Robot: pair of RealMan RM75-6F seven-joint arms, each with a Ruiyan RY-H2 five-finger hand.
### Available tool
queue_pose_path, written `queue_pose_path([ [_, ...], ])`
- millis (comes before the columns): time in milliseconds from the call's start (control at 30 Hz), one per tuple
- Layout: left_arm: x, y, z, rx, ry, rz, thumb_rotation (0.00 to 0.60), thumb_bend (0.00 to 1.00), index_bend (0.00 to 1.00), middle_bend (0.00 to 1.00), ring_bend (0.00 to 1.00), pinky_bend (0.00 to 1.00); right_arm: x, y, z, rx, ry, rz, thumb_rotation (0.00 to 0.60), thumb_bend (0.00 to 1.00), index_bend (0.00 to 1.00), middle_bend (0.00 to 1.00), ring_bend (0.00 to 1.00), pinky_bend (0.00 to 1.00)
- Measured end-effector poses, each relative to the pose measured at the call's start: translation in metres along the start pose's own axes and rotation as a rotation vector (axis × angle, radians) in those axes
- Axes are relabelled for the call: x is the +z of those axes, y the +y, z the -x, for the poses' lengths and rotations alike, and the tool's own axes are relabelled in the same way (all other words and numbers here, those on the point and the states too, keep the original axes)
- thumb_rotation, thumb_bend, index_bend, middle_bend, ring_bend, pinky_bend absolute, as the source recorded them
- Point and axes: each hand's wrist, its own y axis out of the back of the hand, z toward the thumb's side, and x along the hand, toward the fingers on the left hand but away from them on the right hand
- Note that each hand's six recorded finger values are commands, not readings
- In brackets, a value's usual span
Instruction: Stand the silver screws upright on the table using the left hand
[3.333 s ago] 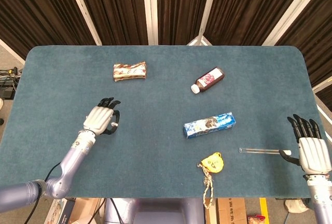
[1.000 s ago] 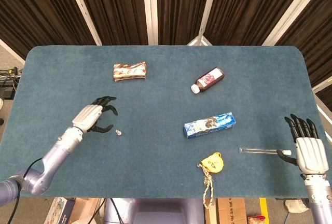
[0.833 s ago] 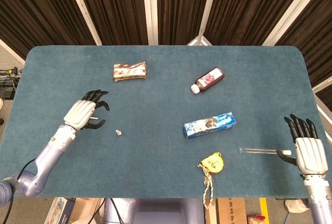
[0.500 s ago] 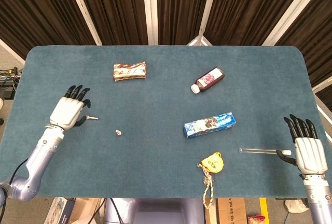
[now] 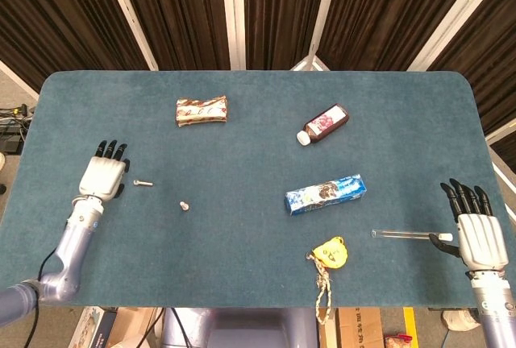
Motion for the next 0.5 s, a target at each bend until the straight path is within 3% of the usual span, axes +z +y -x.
queue_pose_path([
  [500, 0.046, -0.001, -0.011, 0.049, -0.065, 0.004, 0.6, 0.45, 0.47, 0.09, 0.0, 0.0, -0.002, -0.001, 0.001, 0.002, -0.008, 0.003, 0.6, 0.17, 0.13, 0.09, 0.1, 0.0],
])
